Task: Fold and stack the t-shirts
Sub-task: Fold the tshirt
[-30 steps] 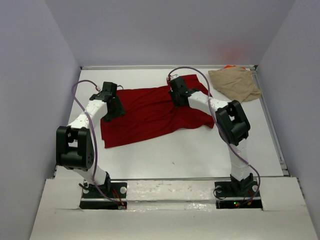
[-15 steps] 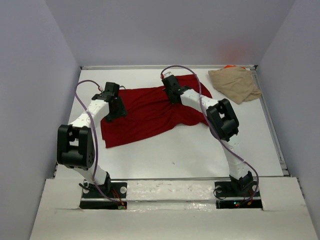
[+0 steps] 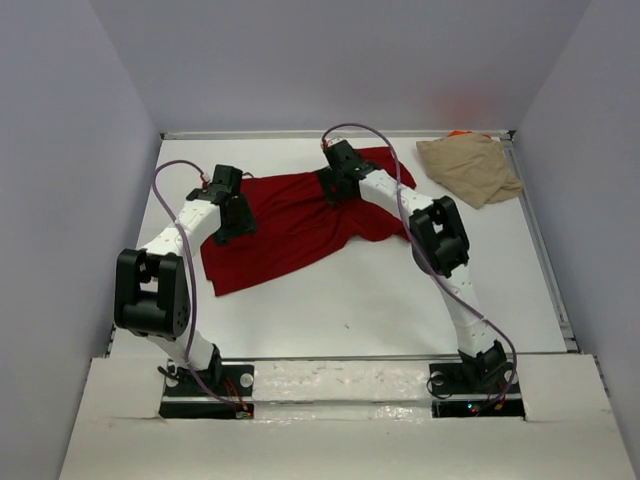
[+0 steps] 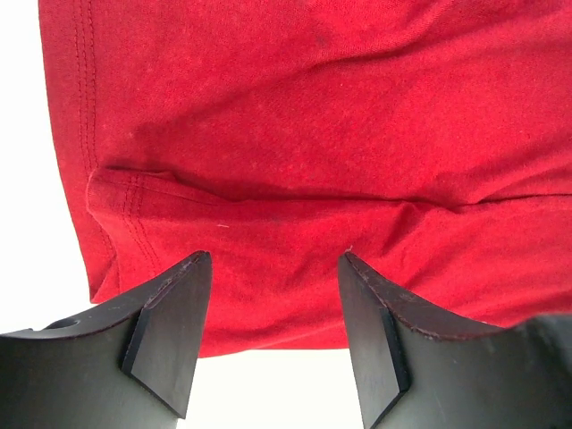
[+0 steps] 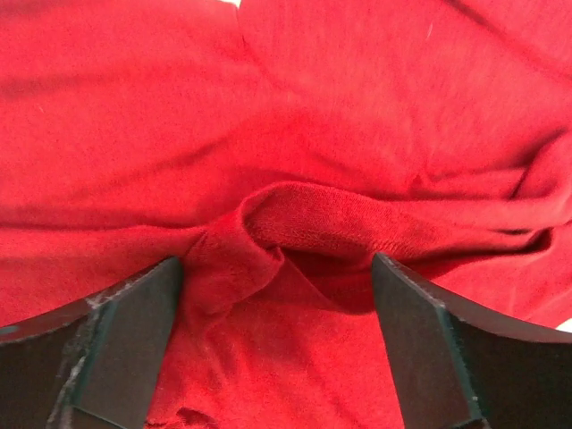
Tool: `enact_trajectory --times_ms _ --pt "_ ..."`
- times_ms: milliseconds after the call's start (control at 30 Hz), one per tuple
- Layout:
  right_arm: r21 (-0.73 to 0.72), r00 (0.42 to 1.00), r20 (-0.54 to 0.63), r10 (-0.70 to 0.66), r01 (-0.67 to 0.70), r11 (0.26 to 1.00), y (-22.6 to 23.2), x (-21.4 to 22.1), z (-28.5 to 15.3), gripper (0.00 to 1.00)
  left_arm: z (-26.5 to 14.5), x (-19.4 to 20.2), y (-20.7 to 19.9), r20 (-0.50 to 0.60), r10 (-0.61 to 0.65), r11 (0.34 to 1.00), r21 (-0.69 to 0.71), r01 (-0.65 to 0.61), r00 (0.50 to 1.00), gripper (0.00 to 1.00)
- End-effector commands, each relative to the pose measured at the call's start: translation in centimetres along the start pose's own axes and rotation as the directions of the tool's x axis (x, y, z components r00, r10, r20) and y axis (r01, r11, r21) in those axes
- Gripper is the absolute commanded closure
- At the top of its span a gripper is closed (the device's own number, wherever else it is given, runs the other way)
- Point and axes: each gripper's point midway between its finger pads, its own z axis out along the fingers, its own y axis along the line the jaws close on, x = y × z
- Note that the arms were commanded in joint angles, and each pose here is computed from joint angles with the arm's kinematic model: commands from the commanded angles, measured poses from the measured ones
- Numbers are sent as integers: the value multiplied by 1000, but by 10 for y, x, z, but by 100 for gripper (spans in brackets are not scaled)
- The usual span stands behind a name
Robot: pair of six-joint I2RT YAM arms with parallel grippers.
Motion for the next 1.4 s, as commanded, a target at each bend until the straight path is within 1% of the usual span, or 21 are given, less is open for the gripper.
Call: enact_trajectory --times_ms 0,67,100,200,267,367,400,433,467,533,567,600,633,667,700,733,800,900,1000,1133,1367 --pt "7 996 13 88 -88 996 -15 -6 -29 6 -5 -1 -5 12 23 999 26 -23 1000 32" --pt "50 994 26 104 -105 993 -25 -7 -37 7 -5 -1 -7 14 27 999 27 -27 1000 32" --pt "85 990 52 130 -134 987 -36 -13 -50 8 -6 -2 -7 17 29 999 28 -29 999 32" --pt "100 980 67 189 -195 976 -55 -11 -69 10 -8 -6 -3 35 26 1000 7 -26 999 32" --pt "108 972 110 208 -220 970 -73 -22 -97 9 -13 -10 0 63 21 1000 -9 -21 998 32" --pt "128 969 111 219 -232 964 -89 -12 -116 5 -14 -11 -1 65 20 1000 -6 -20 998 32" --pt "119 960 138 244 -261 958 -98 -18 -134 4 -14 -11 -3 60 20 1000 3 -21 998 32" --pt "120 963 114 245 -258 959 -97 -4 -136 4 -12 -10 -3 54 23 1000 1 -23 998 32" --pt "99 956 129 264 -278 956 -103 -5 -150 4 -11 -9 -4 51 26 1000 4 -26 998 32" --pt "83 949 104 298 -307 948 -102 11 -155 6 -11 -7 -4 49 25 1000 6 -25 999 32" --pt "84 953 55 298 -302 950 -97 34 -151 8 -11 -7 -4 52 27 1000 7 -28 998 32" --pt "65 949 34 315 -316 946 -95 44 -151 14 -12 -7 -4 54 25 1000 8 -26 998 32" --pt "60 935 29 353 -354 933 -98 50 -154 33 -13 -8 -4 55 28 1000 10 -28 998 32" --pt "40 934 -24 355 -354 934 -88 73 -150 51 -13 -8 -5 54 31 999 12 -31 998 32" --pt "26 926 -20 378 -377 926 -84 77 -147 96 -14 -9 -5 56 30 999 13 -31 998 32" --pt "21 919 -22 393 -392 920 -84 84 -146 100 -15 -10 -5 57 30 999 13 -31 998 32" --pt "-21 910 -67 410 -412 911 -73 101 -139 100 -17 -12 -6 63 33 999 17 -34 997 32" --pt "-61 897 -81 435 -440 896 -69 106 -128 100 -20 -16 -7 72 33 999 18 -34 997 32" --pt "-81 889 -126 440 -451 889 -69 113 -115 100 -23 -15 -8 71 31 999 23 -33 997 32" --pt "-77 894 -112 434 -443 893 -77 104 -105 100 -27 -13 -6 80 24 999 26 -26 997 32" --pt "-106 897 -38 440 -442 891 -87 60 -105 100 -22 -9 -4 75 24 999 20 -26 997 32"
